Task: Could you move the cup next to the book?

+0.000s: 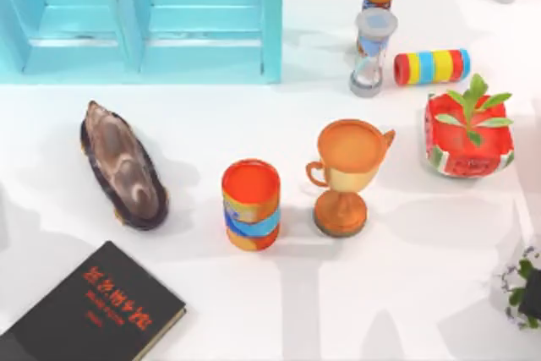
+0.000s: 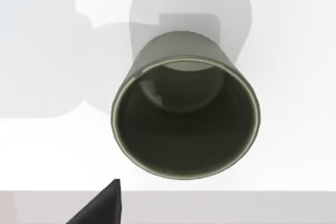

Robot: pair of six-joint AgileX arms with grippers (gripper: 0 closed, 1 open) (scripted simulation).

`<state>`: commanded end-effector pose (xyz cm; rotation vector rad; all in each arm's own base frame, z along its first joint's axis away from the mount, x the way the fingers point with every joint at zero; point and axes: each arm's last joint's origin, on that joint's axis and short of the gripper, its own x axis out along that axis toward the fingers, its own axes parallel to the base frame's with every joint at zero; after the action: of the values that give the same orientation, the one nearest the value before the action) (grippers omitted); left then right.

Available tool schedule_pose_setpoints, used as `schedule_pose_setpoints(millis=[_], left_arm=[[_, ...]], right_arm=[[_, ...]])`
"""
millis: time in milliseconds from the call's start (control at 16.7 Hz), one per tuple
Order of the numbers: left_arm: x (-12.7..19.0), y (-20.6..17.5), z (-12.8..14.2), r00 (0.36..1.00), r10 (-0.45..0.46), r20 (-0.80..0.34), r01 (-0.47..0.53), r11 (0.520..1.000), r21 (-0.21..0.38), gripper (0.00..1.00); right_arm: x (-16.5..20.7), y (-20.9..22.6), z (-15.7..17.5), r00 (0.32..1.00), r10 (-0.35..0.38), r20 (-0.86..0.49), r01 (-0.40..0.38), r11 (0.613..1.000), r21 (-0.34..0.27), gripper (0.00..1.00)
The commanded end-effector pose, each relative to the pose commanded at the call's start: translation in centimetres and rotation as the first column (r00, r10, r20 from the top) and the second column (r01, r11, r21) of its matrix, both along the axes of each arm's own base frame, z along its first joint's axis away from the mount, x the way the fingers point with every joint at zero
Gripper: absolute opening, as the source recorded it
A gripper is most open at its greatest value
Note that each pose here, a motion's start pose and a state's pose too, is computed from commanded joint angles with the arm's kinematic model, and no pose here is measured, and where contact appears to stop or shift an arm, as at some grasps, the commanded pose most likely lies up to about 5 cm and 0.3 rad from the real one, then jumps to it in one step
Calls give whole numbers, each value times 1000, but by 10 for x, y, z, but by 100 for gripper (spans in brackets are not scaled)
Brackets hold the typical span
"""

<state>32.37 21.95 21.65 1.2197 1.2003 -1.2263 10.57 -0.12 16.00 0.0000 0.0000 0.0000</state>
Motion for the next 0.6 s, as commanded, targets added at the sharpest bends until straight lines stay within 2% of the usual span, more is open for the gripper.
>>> schedule_pose_setpoints(millis=[360, 600], left_arm=[[0, 1, -70, 1000, -1, 9, 1, 1000, 6, 100], [-2, 0, -78, 1000, -1, 4, 1, 1000, 3, 100]], right_arm=[[0, 0, 0, 1000, 0, 0, 0, 1000, 0, 100], [0, 0, 0, 1000, 0, 0, 0, 1000, 0, 100]])
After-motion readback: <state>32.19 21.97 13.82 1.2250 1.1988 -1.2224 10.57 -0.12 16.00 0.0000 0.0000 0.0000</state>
